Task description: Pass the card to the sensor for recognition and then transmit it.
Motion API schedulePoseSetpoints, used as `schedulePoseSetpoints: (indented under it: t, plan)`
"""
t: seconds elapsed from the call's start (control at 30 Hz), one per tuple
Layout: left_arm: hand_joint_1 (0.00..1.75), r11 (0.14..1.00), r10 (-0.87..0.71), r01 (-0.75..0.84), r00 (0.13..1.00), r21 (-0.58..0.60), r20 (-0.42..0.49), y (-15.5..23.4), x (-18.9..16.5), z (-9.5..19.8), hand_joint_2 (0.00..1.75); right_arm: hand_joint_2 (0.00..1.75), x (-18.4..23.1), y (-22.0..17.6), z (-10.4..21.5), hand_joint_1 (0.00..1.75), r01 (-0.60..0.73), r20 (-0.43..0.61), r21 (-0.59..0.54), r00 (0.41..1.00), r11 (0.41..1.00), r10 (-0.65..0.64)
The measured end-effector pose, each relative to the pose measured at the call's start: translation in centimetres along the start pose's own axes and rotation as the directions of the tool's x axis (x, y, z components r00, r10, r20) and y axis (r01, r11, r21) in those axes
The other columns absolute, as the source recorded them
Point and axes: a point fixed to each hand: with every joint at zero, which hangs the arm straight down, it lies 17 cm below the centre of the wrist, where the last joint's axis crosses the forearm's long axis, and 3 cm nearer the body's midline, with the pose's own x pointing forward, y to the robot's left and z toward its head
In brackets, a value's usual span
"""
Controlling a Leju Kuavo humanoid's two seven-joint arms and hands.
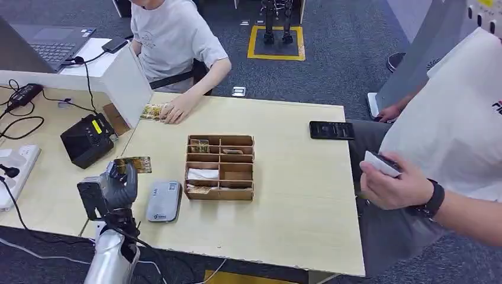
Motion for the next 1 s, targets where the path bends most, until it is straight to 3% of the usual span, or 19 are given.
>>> schedulePoseSetpoints:
  t: [0.13,0.27,0.37,0.43,0.53,0.6,0.77,1.0]
  plan:
    - [1.75,0.999,-0.023,0.022,0.999,0.028,0.043,0.9,1.3,-0.6,1.75,1.75,0.0,0.0,0.0,0.0,0.0,0.0,0.0,1.0,1.0,0.0]
    - [1.75,0.96,-0.277,0.265,0.948,0.093,0.156,1.6,3.2,-1.0,1.75,1.75,0.2,0.0,0.0,0.0,-0.007,0.006,0.003,1.0,1.0,0.007]
    - [1.75,0.817,-0.577,0.542,0.775,0.197,0.259,2.1,5.0,-1.4,1.75,1.75,0.6,0.2,0.0,0.0,-0.02,0.02,0.013,1.0,1.0,0.02]
    - [1.75,0.649,-0.749,0.726,0.559,0.227,0.355,0.5,6.1,-1.6,1.75,1.75,0.9,0.2,0.0,0.0,-0.032,0.033,0.018,0.999,0.999,0.032]
    - [1.75,0.442,-0.848,0.862,0.311,0.25,0.429,-0.5,6.5,-2.3,1.75,1.75,1.4,0.2,-0.1,0.0,-0.051,0.048,0.018,0.998,0.999,0.05]
    - [1.75,0.37,-0.878,0.887,0.236,0.277,0.417,0.4,6.8,-3.2,1.75,1.75,1.6,0.2,-0.1,0.0,-0.064,0.057,0.019,0.996,0.998,0.063]
    - [1.75,0.305,-0.919,0.888,0.18,0.343,0.351,3.4,8.2,-5.2,1.75,1.75,2.0,0.2,-0.1,0.0,-0.082,0.069,0.019,0.994,0.996,0.08]
    - [1.75,0.298,-0.932,0.879,0.184,0.373,0.312,4.9,8.9,-6.0,1.75,1.75,2.1,0.2,-0.1,0.0,-0.088,0.073,0.018,0.994,0.996,0.086]
